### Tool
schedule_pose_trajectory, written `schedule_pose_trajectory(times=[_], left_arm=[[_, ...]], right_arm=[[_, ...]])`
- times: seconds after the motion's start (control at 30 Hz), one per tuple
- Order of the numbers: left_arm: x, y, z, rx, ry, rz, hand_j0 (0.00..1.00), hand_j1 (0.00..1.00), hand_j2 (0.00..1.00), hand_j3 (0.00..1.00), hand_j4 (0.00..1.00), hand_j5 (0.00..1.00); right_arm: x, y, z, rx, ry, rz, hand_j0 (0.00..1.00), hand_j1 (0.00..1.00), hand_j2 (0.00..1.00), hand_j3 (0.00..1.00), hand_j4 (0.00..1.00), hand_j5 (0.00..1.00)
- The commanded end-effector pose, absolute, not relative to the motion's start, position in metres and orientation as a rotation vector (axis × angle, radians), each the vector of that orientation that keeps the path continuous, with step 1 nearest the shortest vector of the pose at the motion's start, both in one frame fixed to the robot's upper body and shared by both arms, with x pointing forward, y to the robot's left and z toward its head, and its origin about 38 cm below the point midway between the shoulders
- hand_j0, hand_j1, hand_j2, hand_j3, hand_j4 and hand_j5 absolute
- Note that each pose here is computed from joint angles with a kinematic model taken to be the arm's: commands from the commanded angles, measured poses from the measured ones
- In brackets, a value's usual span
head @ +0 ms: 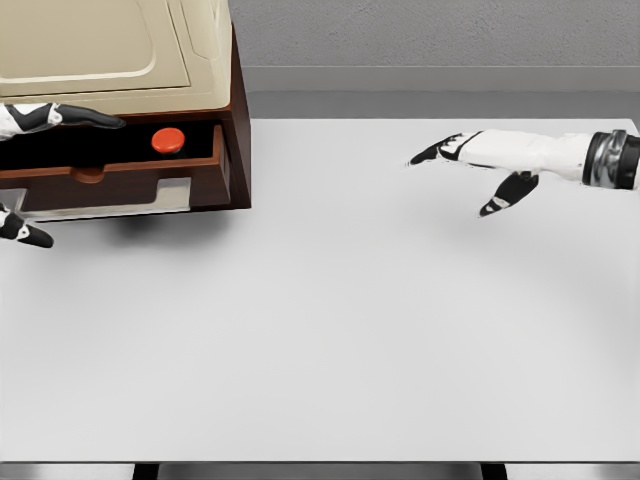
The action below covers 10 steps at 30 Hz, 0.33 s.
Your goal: Open the cabinet drawer with left arm, and place a switch into the drawer with right arm
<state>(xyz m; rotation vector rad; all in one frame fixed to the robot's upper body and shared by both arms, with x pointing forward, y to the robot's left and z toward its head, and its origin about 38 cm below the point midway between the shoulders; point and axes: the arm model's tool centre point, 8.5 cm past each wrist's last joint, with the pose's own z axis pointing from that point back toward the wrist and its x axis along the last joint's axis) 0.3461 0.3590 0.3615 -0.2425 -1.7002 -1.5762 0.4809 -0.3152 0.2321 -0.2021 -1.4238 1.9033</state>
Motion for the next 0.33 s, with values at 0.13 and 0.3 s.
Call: schedule_pose_trajectory(times=[0.13, 0.3], left_arm=[[0.362, 0.291, 0.331, -0.518, -1.843, -1.562, 1.0, 1.0, 1.0, 1.0, 1.0, 1.0], [0.365, 0.268, 0.326, -0.6, -1.883, -1.553, 1.0, 1.0, 1.0, 1.0, 1.0, 1.0]], right_arm=[[0.486, -0.346, 0.237, -0.257, -1.391, 1.834, 1.0, 1.0, 1.0, 1.0, 1.0, 1.0], [0.492, -0.359, 0.24, -0.283, -1.416, 1.757, 1.0, 1.0, 1.0, 1.0, 1.0, 1.0]])
